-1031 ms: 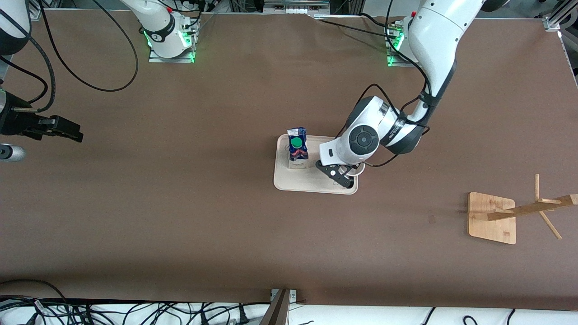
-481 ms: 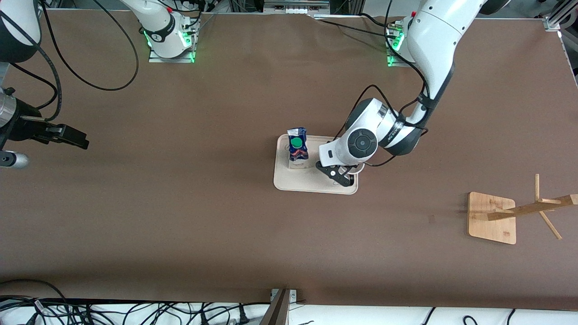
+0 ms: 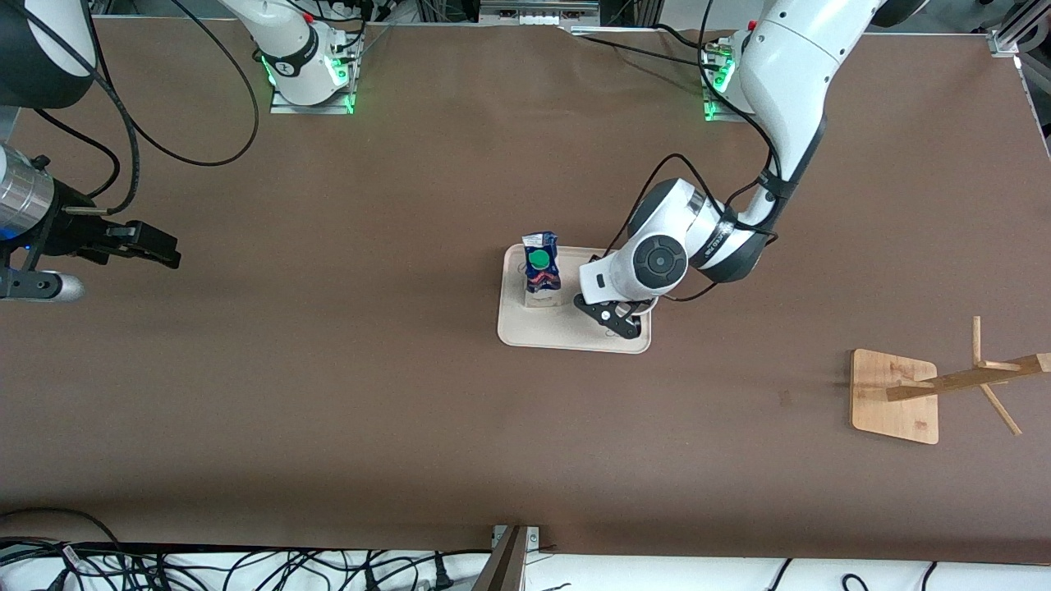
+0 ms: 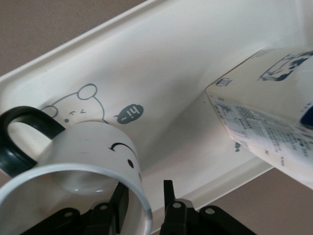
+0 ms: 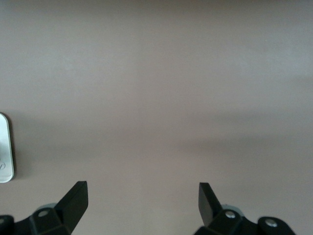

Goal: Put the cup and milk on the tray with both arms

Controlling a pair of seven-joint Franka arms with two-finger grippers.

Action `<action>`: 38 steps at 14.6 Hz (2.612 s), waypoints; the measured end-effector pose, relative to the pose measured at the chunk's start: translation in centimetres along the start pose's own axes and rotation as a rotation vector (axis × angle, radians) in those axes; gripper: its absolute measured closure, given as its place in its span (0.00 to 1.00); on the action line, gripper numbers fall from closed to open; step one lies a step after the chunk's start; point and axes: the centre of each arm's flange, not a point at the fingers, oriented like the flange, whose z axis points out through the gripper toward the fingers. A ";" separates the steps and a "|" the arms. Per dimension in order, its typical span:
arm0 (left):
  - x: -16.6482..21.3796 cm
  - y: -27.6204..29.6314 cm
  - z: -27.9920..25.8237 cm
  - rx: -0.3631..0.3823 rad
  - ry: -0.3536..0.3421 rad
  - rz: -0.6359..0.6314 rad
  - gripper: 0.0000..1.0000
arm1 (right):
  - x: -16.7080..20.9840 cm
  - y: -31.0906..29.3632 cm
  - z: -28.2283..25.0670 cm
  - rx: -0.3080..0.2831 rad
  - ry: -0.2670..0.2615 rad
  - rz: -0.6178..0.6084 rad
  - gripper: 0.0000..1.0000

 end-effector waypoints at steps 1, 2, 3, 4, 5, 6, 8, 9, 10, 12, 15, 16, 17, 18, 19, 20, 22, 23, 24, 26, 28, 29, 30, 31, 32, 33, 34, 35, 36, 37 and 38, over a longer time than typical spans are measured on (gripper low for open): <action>0.1 0.0 -0.1 -0.009 0.003 -0.006 0.61 | 0.0 -0.1 0.0 0.000 0.000 -0.005 0.00; 0.2 0.0 -0.5 -0.012 0.009 -0.009 0.54 | 0.0 -0.1 0.0 0.000 0.000 -0.007 0.00; 0.3 -0.1 -1.2 -0.012 0.019 -0.012 0.44 | 0.0 0.0 0.0 -0.001 0.000 -0.007 0.00; 0.2 -0.4 -2.3 -0.010 0.023 -0.018 0.35 | 0.0 0.2 0.0 -0.001 0.000 -0.005 0.00; 0.0 -1.1 -4.1 -0.007 0.027 -0.028 0.27 | 0.0 0.6 0.0 -0.002 0.001 0.001 0.00; -0.4 -1.9 -6.3 -0.003 0.033 -0.043 0.18 | 0.0 1.0 0.0 -0.002 0.002 0.007 0.00; -2.1 -4.6 -11.9 0.005 0.056 -0.085 0.00 | -0.3 1.6 -0.2 -0.010 0.005 0.012 0.00; -3.2 -6.3 -15.1 0.011 0.086 -0.114 0.00 | -0.5 1.7 -0.4 -0.016 0.006 0.013 0.00; -4.7 -8.2 -18.5 0.019 0.125 -0.148 0.00 | -0.6 1.8 -0.5 -0.019 0.007 0.014 0.00; -7.8 -12.0 -24.4 0.037 0.201 -0.219 0.00 | -0.5 2.5 -0.4 -0.025 0.007 0.025 0.00; -12.9 -15.2 -30.2 0.058 0.218 -0.300 0.00 | -0.5 4.9 -0.3 -0.034 -0.001 0.048 0.00; -14.5 -16.0 -31.7 0.065 0.219 -0.326 0.00 | -0.6 5.3 -0.2 -0.035 -0.012 0.053 0.00; -16.1 -17.1 -33.1 0.071 0.229 -0.357 0.00 | -0.7 5.6 -0.1 -0.036 -0.021 0.059 0.00; -17.6 -18.4 -34.3 0.078 0.244 -0.389 0.00 | -0.8 6.0 0.0 -0.038 -0.026 0.064 0.00; -18.9 -19.8 -35.3 0.088 0.257 -0.421 0.00 | -0.8 6.3 0.0 -0.039 -0.029 0.066 0.00; -20.1 -21.0 -35.9 0.107 0.265 -0.448 0.00 | -0.8 6.6 0.0 -0.039 -0.031 0.060 0.00; -21.1 -22.2 -36.3 0.133 0.267 -0.483 0.00 | -0.8 6.9 0.1 -0.039 -0.033 0.034 0.00; -21.2 -22.3 -36.3 0.137 0.265 -0.493 0.00 | -0.8 7.1 0.1 -0.040 -0.033 0.030 0.00; -21.2 -22.4 -36.2 0.138 0.262 -0.498 0.00 | -0.8 7.2 0.1 -0.040 -0.034 0.028 0.00; -21.3 -22.5 -36.0 0.137 0.260 -0.502 0.00 | -0.8 7.2 0.1 -0.040 -0.034 0.027 0.00; -21.3 -22.5 -36.0 0.137 0.260 -0.504 0.00 | -0.8 7.2 0.1 -0.040 -0.034 0.026 0.00; -21.3 -22.5 -36.0 0.137 0.260 -0.504 0.00 | -0.8 7.2 0.1 -0.040 -0.034 0.026 0.00; -21.3 -22.5 -36.1 0.137 0.260 -0.504 0.00 | -0.8 7.2 0.1 -0.040 -0.035 0.026 0.00; -21.3 -22.4 -36.1 0.138 0.261 -0.504 0.00 | -0.9 7.2 0.1 -0.040 -0.035 0.026 0.00; -21.3 -22.4 -36.1 0.138 0.264 -0.504 0.00 | -0.9 7.2 0.1 -0.040 -0.035 0.026 0.00; -21.3 -22.4 -36.2 0.139 0.267 -0.504 0.00 | -0.9 7.2 0.1 -0.040 -0.035 0.026 0.00; -21.3 -22.4 -36.2 0.139 0.268 -0.504 0.00 | -0.9 7.2 0.1 -0.040 -0.035 0.026 0.00; -21.3 -22.3 -36.3 0.139 0.269 -0.504 0.00 | -0.9 7.2 0.1 -0.040 -0.036 0.026 0.00; -21.3 -22.3 -36.3 0.139 0.270 -0.504 0.00 | -0.9 7.2 0.1 -0.040 -0.036 0.026 0.00; -21.3 -22.3 -36.3 0.140 0.270 -0.504 0.00 | -0.9 7.2 0.1 -0.040 -0.036 0.026 0.00; -21.3 -22.4 -36.3 0.139 0.270 -0.505 0.00 | -0.9 7.2 0.1 -0.040 -0.036 0.026 0.00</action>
